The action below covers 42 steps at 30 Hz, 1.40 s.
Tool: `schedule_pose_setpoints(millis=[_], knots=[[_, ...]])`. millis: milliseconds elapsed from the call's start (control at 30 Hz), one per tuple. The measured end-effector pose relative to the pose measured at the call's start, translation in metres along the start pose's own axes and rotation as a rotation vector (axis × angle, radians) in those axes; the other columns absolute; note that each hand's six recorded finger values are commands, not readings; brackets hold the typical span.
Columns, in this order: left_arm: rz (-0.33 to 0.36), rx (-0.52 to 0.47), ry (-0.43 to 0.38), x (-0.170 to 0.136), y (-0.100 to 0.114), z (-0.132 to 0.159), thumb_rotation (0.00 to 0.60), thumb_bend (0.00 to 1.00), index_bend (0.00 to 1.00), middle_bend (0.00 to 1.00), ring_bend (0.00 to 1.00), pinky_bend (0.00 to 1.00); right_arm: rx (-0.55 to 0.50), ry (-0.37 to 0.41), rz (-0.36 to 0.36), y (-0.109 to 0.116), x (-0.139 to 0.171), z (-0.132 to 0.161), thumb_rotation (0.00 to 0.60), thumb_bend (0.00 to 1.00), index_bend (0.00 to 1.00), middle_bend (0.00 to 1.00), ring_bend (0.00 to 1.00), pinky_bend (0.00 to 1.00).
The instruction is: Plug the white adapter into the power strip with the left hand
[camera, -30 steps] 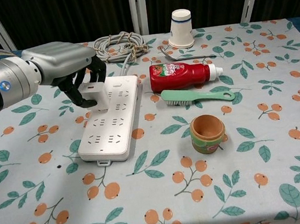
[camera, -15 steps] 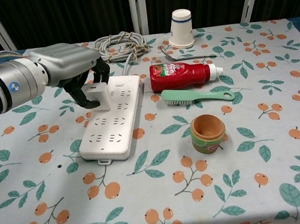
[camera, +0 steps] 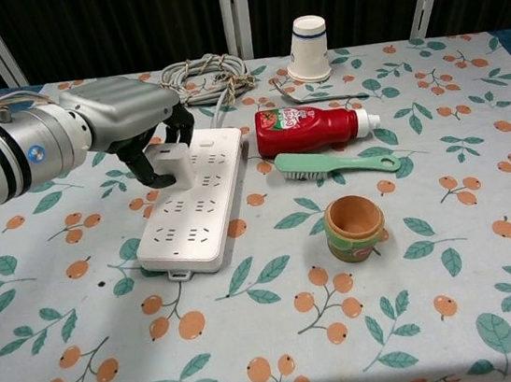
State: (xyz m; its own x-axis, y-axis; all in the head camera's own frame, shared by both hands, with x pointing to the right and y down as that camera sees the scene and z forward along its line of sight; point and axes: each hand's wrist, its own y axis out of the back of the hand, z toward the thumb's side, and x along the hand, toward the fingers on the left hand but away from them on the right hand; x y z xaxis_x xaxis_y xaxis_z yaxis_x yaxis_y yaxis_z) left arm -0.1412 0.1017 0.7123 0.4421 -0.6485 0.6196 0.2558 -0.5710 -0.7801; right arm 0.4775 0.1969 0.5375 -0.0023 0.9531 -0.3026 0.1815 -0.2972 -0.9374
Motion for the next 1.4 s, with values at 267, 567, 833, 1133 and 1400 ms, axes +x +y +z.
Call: schedule_pose_setpoints(millis=[267, 567, 833, 1133, 1400], knots=[[-0.015, 0.002, 0.009, 0.001, -0.003, -0.001, 0.6, 0.47, 0.73, 0.81, 0.64, 0.23, -0.001, -0.005, -0.002, 0.001, 0.001, -0.002, 0.6, 0.33, 0.0, 0.09, 0.0, 0.0], [0.019, -0.031, 0.011, -0.003, 0.001, -0.004, 0.6, 0.19, 0.3, 0.42, 0.32, 0.22, -0.005, -0.001, -0.002, 0.0, 0.0, -0.001, 0.6, 0.33, 0.0, 0.09, 0.0, 0.0], [0.031, -0.058, 0.015, -0.009, 0.002, -0.009, 0.6, 0.18, 0.2, 0.3, 0.23, 0.15, -0.006, 0.0, -0.006, 0.001, 0.001, 0.0, 0.6, 0.33, 0.0, 0.09, 0.0, 0.0], [0.108, -0.169, 0.084, -0.033, 0.017, -0.04, 0.6, 0.18, 0.19, 0.28, 0.2, 0.09, -0.015, 0.001, 0.005, 0.001, 0.0, -0.002, 0.6, 0.33, 0.0, 0.09, 0.0, 0.0], [0.371, -0.358, 0.29, -0.095, 0.031, -0.129, 0.6, 0.18, 0.2, 0.25, 0.14, 0.01, -0.035, 0.019, 0.051, -0.006, -0.007, -0.001, 0.6, 0.33, 0.0, 0.09, 0.0, 0.0]])
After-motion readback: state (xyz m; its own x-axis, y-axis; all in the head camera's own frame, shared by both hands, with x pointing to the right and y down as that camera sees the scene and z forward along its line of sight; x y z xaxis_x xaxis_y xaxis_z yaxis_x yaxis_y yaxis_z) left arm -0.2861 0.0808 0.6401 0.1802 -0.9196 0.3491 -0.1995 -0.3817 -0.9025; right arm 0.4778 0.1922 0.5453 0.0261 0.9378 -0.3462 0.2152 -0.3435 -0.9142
